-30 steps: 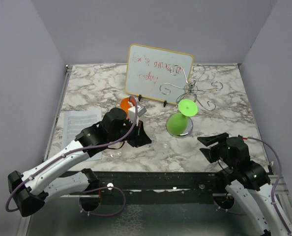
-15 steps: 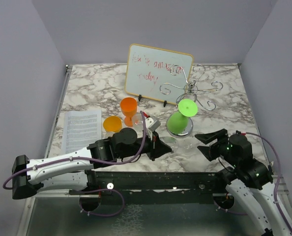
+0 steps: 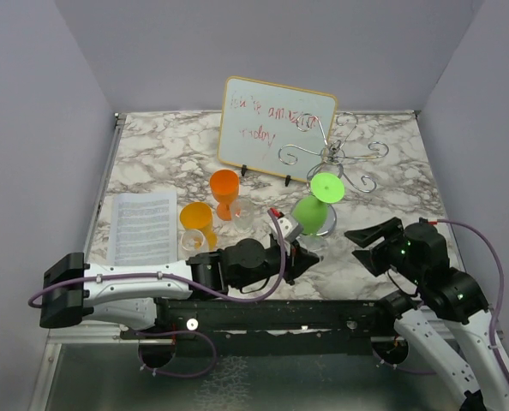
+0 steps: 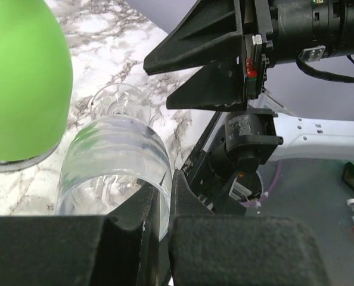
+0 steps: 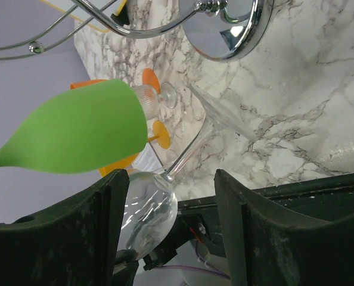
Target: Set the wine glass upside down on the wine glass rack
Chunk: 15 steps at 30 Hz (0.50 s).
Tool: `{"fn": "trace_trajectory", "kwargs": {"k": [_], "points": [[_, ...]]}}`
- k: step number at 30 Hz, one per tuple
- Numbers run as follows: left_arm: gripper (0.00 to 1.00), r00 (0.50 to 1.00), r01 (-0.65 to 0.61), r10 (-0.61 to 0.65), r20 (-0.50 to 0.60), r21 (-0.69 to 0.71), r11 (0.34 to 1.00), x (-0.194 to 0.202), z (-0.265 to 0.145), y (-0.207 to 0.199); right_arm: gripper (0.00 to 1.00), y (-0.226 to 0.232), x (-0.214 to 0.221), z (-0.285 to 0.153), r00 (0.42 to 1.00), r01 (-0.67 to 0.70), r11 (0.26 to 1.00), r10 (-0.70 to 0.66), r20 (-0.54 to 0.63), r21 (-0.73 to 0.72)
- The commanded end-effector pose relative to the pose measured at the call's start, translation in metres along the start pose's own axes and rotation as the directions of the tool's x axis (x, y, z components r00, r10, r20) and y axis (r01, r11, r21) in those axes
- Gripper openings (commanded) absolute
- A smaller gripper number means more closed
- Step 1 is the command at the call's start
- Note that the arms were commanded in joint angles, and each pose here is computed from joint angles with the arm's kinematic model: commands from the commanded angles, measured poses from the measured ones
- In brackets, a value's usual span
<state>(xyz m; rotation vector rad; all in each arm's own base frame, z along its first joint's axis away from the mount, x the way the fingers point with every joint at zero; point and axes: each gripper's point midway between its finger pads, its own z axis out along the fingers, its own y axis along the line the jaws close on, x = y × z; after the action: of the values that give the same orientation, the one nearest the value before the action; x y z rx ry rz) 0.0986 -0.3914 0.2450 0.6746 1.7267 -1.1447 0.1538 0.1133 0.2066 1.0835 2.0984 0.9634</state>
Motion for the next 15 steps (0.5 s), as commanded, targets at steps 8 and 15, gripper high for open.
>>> {"fn": "trace_trajectory", "kwargs": {"k": [8,15], "points": [[0.0,0.982,-0.064,0.058,0.178,0.029,0.998,-0.034,0.021,-0.015,0.53,0.011,0.006,0.023,0.969,-0.248,0.962,0.244,-0.046,-0.117],[0.0,0.983,-0.075,0.065,0.173,0.05,0.996,-0.031,0.028,-0.021,0.54,0.029,0.006,0.033,0.965,-0.26,0.951,0.251,-0.07,-0.168]]}}
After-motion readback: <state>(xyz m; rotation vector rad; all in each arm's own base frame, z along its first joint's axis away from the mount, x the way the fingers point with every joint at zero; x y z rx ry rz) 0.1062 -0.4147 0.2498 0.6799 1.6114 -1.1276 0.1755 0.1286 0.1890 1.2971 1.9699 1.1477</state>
